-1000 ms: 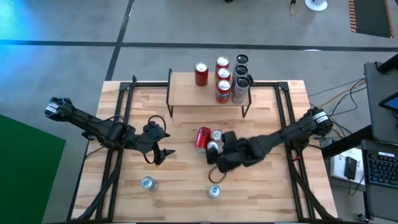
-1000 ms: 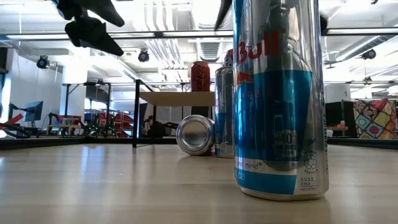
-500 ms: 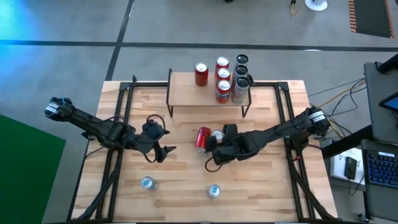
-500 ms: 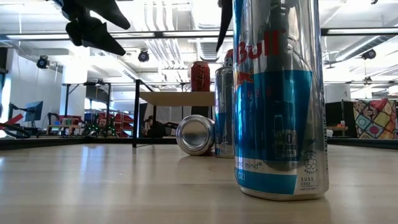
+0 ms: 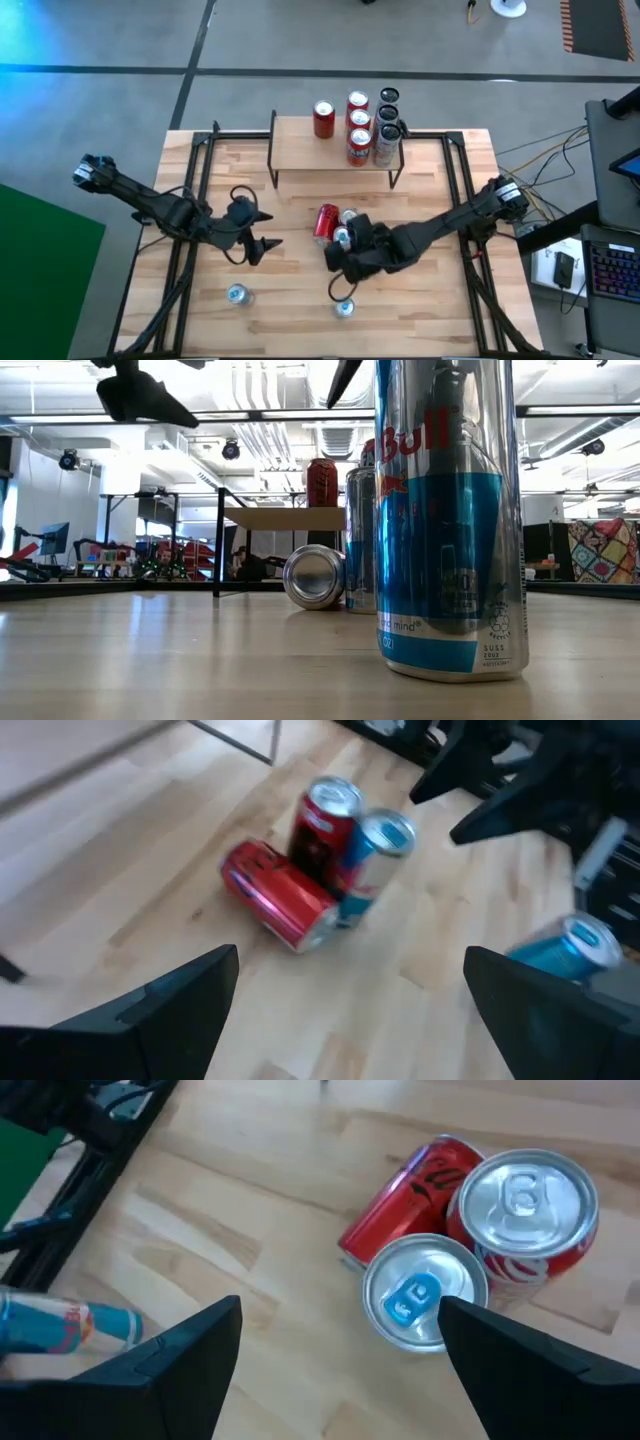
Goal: Place canned beverage on shelf
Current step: Put the red white soda can aligned with the other red black soda can on the shelf
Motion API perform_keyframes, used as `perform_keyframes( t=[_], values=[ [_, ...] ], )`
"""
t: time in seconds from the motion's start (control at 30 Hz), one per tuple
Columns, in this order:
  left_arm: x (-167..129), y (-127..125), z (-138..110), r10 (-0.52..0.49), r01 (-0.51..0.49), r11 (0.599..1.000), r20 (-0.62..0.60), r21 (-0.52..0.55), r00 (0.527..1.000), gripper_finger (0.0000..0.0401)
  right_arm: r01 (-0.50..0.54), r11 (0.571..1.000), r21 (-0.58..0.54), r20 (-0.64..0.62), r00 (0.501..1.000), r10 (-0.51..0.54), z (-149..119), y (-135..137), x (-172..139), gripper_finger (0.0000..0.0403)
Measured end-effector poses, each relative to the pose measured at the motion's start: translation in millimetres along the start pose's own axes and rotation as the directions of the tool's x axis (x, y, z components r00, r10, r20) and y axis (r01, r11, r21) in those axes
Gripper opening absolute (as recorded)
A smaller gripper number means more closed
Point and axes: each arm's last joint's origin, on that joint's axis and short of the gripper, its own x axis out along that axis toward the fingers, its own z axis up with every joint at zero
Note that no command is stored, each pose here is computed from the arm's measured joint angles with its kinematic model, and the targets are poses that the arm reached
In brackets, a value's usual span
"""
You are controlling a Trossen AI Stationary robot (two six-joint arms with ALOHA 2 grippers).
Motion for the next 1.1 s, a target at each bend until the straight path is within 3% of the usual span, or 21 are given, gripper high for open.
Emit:
perform_keyframes(
  t=[0.07, 0.23, 0.7, 0.87, 1.1],
  values=[
    [-2, 0, 3, 0.018, -0.018, 1.000, 0.022, 0.008, 1.000, 0.0373, 0.018, 0.999, -0.033, 0.007, 1.000, -0.018, 5, -2, 5, 0.0325],
    [-7, -4, 12, 0.012, -0.015, 0.998, 0.050, 0.059, 0.999, 0.0373, -0.049, 0.993, -0.106, -0.144, 0.989, 0.034, 8, 1, 9, 0.0325],
    [-11, -6, 17, 0.011, -0.014, 0.999, 0.063, 0.052, 0.998, 0.0373, -0.116, 0.989, -0.092, -0.329, 0.941, 0.079, 2, 2, 7, 0.0325],
    [-11, -5, 17, 0.012, -0.015, 0.999, 0.062, 0.051, 0.998, 0.0373, -0.099, 0.991, -0.093, -0.281, 0.957, 0.069, 4, 2, 7, 0.0325],
    [-10, -5, 18, 0.035, -0.040, 0.997, 0.086, 0.060, 0.996, 0.0373, -0.057, 0.991, -0.123, -0.196, 0.980, 0.032, 27, -3, 22, 0.0325]
  ],
)
